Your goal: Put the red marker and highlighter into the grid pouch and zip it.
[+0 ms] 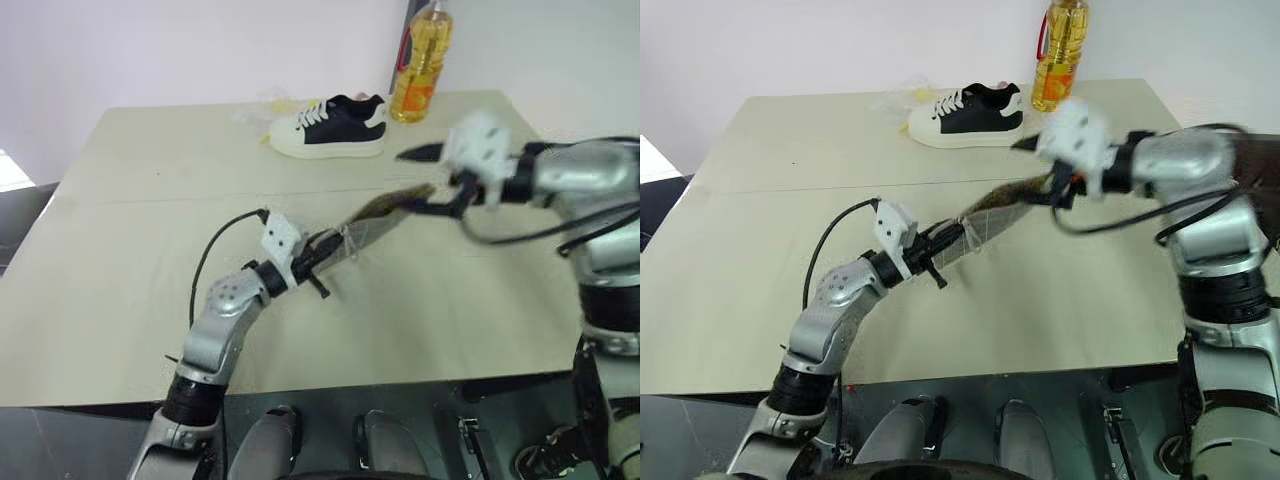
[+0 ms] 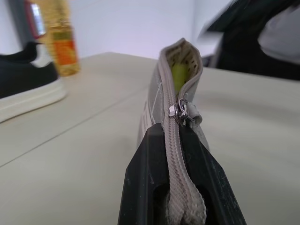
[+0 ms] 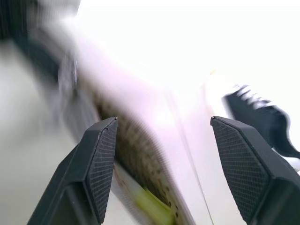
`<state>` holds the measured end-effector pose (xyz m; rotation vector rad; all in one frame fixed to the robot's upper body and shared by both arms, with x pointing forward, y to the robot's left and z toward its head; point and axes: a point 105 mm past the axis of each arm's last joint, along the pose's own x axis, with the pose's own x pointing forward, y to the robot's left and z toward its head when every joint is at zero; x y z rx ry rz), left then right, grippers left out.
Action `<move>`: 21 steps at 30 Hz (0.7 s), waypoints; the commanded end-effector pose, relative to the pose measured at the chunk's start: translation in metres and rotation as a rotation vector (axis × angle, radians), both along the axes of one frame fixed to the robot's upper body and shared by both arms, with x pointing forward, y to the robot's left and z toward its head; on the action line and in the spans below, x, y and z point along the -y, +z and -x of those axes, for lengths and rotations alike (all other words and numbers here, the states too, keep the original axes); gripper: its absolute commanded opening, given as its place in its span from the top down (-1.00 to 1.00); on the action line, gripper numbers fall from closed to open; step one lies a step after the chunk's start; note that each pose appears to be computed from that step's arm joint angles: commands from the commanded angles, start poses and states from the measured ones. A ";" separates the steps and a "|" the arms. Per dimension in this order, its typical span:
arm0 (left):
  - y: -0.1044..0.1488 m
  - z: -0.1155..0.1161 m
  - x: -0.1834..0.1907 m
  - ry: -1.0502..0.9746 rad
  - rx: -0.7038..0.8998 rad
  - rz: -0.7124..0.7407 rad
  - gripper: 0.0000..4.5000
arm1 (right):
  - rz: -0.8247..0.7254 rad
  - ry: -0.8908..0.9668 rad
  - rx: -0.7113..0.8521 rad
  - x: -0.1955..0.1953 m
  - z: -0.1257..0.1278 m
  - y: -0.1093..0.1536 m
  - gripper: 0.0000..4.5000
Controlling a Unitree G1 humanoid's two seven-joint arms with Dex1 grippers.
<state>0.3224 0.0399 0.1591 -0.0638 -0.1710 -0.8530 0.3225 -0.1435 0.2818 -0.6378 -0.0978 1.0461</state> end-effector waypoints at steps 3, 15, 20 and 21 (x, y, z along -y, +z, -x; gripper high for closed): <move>0.021 -0.026 -0.001 0.076 -0.080 0.168 1.00 | -0.107 -0.006 -0.187 0.001 0.012 -0.029 -0.45; 0.026 -0.025 0.009 0.039 -0.137 0.268 1.00 | -0.260 -0.217 -0.329 -0.046 -0.020 -0.084 -0.45; 0.024 -0.021 0.009 0.035 -0.141 0.265 1.00 | -0.278 -0.256 -0.363 -0.049 -0.028 -0.091 0.15; 0.024 -0.020 0.009 0.036 -0.141 0.266 1.00 | -0.279 -0.265 -0.363 -0.049 -0.030 -0.091 0.38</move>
